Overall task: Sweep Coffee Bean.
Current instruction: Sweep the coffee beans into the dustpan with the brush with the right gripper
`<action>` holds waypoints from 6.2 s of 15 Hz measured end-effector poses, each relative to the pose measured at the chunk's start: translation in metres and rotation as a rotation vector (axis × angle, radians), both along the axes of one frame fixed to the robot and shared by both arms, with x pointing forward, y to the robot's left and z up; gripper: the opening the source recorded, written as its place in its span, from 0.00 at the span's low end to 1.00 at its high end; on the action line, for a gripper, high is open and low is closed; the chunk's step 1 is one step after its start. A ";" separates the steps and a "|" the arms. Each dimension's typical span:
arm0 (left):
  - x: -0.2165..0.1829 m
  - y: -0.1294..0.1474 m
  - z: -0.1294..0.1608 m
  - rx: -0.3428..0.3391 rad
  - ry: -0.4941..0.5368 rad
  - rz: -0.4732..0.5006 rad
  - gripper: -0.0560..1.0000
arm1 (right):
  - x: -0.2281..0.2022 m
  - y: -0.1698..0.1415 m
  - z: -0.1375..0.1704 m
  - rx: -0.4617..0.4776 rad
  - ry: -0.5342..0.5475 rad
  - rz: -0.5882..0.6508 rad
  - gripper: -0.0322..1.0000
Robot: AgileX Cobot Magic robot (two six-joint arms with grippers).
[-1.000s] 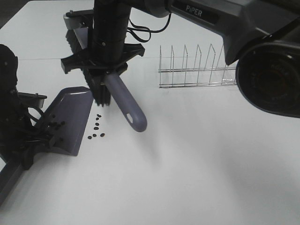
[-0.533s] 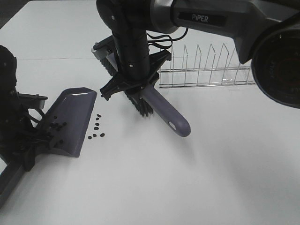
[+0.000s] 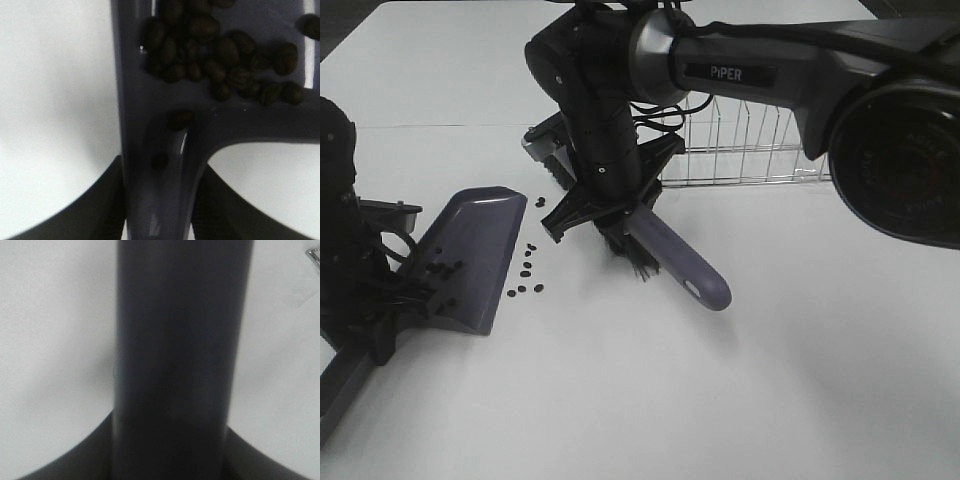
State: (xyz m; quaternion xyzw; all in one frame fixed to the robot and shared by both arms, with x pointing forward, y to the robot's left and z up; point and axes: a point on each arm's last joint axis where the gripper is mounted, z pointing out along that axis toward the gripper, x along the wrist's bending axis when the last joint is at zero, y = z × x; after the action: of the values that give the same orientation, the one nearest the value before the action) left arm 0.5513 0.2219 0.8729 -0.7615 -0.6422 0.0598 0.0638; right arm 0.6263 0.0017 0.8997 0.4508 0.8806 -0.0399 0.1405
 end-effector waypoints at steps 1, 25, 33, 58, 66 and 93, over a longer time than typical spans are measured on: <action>0.000 0.000 0.000 -0.001 0.000 0.001 0.35 | -0.002 0.002 0.000 0.003 0.000 0.003 0.34; 0.000 -0.001 0.000 -0.010 -0.001 -0.003 0.35 | -0.010 0.067 0.042 0.456 0.084 -0.057 0.34; 0.000 -0.001 0.000 -0.011 -0.004 -0.003 0.35 | -0.015 0.031 -0.006 0.132 0.079 -0.069 0.34; 0.002 -0.002 -0.001 -0.018 -0.022 -0.001 0.35 | -0.025 0.039 0.049 0.309 0.090 -0.019 0.34; 0.002 -0.002 -0.001 -0.019 -0.022 0.000 0.35 | -0.013 0.003 0.125 0.293 -0.140 -0.048 0.34; 0.055 -0.015 0.002 -0.007 -0.030 0.057 0.35 | 0.054 -0.060 0.062 0.354 0.006 -0.209 0.34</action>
State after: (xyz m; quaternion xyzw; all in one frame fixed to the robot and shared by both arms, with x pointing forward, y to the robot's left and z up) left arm 0.6067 0.2074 0.8747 -0.7441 -0.6642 0.0524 0.0499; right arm 0.6798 -0.0586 0.9621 0.5573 0.8227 0.0997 0.0516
